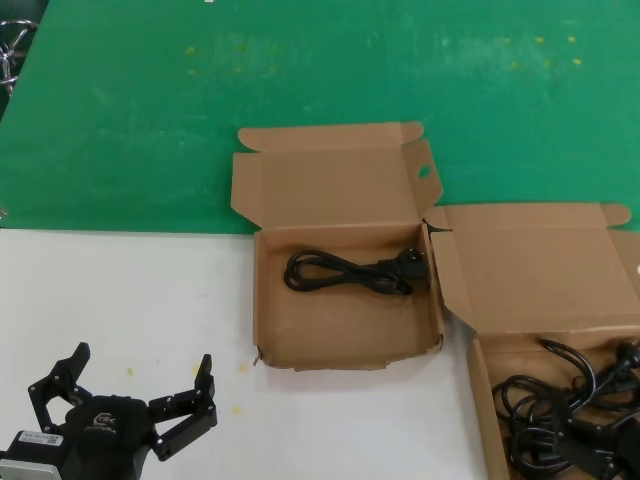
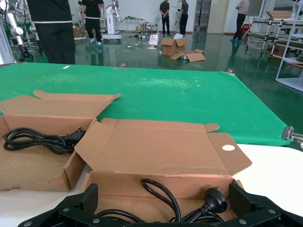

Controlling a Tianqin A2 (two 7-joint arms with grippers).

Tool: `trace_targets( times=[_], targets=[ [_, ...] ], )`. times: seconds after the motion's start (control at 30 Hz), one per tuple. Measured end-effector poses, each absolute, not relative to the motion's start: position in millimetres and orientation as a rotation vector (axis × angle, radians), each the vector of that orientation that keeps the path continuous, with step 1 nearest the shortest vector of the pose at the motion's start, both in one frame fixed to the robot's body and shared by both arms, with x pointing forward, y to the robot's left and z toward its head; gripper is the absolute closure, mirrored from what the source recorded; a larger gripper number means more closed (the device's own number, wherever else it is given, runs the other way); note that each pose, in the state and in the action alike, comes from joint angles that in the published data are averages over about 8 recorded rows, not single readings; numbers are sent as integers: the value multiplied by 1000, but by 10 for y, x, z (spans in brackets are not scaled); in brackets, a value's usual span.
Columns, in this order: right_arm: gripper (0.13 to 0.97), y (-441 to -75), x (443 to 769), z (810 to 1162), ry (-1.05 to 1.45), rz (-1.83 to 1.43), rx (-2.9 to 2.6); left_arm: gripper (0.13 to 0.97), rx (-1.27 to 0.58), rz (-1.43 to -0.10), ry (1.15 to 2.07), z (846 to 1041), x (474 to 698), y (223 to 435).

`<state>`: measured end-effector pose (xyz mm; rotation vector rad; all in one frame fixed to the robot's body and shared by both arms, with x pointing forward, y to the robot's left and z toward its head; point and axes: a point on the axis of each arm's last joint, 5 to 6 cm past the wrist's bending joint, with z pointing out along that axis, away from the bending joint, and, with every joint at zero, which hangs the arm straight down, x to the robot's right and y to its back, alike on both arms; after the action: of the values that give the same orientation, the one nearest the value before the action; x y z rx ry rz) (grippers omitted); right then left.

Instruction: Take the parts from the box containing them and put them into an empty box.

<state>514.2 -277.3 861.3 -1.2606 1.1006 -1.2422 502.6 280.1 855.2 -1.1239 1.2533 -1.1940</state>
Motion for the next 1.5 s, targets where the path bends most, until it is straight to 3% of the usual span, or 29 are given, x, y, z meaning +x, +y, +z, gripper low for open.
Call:
trace_targets(
  times=[1.5],
  targets=[
    [130,-2773,5142,8613,1101,-1242,-1261,132,-1124,-1194,1253,8552,5026,2801]
  ],
)
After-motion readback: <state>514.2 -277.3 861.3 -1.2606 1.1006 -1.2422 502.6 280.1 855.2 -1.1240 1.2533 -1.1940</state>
